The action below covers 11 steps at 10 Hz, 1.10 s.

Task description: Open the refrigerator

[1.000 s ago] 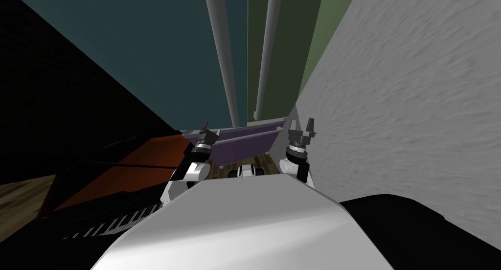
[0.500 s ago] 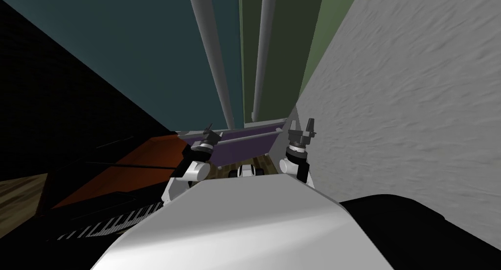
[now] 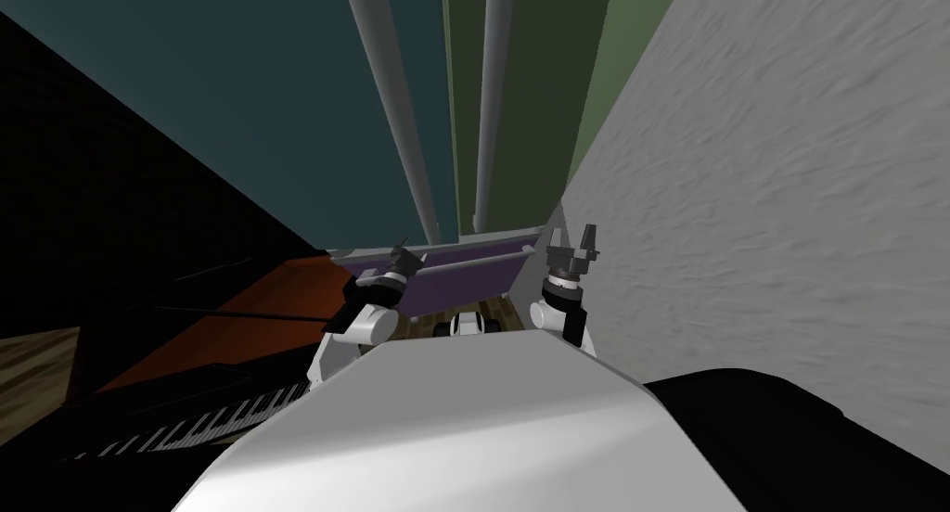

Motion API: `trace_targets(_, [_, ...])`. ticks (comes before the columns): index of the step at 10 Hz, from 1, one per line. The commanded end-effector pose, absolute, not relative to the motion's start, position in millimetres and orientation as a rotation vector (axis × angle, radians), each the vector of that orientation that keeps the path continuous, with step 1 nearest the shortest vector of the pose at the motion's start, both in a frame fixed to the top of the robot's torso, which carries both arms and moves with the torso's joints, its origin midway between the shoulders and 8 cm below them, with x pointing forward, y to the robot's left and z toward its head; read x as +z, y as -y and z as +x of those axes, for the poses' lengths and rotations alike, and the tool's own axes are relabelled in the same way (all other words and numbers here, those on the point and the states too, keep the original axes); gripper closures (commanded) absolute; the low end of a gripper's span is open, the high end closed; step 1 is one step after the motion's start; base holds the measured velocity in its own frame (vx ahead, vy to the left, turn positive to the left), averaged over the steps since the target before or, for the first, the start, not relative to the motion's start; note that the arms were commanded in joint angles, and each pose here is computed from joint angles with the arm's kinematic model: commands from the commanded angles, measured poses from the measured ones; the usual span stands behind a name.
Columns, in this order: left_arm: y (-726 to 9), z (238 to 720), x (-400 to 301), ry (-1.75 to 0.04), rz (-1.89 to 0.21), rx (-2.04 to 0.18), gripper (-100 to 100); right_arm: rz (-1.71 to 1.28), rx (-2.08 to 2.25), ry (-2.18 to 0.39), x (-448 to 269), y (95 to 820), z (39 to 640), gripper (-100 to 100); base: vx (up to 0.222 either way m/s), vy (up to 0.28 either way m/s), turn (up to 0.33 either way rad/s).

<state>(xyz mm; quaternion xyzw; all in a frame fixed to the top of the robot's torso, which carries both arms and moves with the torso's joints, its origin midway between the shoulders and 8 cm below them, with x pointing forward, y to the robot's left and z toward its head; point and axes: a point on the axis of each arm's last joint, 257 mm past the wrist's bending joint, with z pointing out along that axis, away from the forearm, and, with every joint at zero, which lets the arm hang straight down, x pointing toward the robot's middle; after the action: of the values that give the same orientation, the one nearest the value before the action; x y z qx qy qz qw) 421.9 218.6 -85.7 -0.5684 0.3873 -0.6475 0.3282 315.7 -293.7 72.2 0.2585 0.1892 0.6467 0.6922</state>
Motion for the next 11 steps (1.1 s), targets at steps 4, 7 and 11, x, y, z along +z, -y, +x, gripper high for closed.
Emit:
trace_targets(4, [-191.6, 415.0, -90.4, -1.043, -1.638, -1.774, -100, 0.578, 1.445, -0.423, 72.2, 293.7, 315.7, 0, 0.032, -0.074, 0.046])
trace_targets(7, [-178.2, 408.3, -65.8, -0.98, -1.677, -1.87, -100, 0.578, 1.445, -0.423, 72.2, 293.7, 315.7, 0, 0.028, -0.069, 0.034])
trace_targets(11, [-174.9, 400.4, -29.2, -0.873, -1.665, -1.97, -100, 0.578, 1.445, -0.423, 72.2, 293.7, 315.7, 0, 0.013, -0.027, 0.01])
